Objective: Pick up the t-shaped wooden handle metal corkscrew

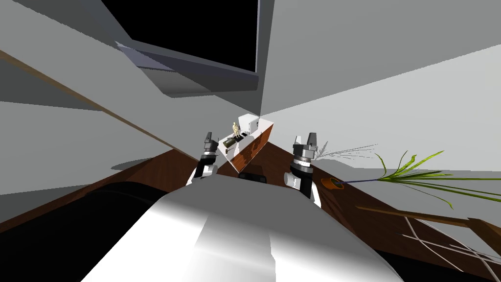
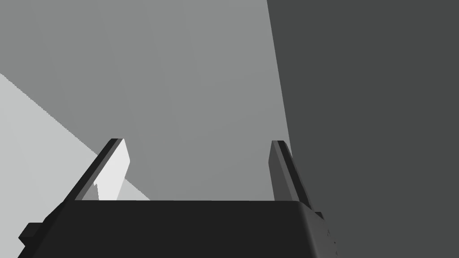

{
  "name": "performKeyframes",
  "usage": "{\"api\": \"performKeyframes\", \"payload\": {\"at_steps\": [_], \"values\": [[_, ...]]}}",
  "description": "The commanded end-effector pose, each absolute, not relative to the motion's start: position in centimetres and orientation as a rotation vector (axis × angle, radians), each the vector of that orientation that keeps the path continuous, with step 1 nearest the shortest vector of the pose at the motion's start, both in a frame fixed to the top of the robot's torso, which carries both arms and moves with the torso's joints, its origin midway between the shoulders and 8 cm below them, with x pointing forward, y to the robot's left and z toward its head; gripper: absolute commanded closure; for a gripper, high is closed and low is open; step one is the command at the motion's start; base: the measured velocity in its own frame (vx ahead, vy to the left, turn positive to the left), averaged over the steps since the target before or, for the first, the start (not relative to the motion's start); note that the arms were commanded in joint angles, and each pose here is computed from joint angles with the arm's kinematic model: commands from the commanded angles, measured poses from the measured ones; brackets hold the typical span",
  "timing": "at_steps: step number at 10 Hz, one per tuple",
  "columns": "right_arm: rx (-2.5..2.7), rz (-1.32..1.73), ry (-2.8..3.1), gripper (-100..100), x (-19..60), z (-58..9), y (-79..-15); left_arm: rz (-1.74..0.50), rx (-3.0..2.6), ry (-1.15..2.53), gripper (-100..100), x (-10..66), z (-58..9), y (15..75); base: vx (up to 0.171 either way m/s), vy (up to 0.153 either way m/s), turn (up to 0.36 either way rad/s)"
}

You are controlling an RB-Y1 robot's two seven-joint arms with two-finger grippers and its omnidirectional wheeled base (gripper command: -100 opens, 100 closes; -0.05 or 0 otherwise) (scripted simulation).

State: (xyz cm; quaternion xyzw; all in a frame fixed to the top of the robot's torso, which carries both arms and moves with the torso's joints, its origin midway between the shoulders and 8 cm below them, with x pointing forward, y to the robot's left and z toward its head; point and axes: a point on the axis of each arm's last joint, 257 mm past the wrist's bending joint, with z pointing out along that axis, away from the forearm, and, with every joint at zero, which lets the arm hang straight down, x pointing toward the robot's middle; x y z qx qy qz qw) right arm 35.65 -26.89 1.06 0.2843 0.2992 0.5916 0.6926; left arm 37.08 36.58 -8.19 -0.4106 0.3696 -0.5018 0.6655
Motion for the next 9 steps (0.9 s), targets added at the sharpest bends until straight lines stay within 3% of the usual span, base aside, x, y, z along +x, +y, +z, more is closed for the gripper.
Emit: {"api": "performKeyframes", "payload": {"at_steps": [1,9], "values": [[0.635,1.322,0.668,0,35.7,1.1,-26.9,-1.099,-0.957,0.861,-100,36.7,-10.0,37.7,0.061,-0.056,0.028],[0.635,1.322,0.668,0,35.7,1.1,-26.9,-0.824,-1.213,1.004,-100,34.3,-19.0,48.2,0.07,-0.051,0.021]]}}
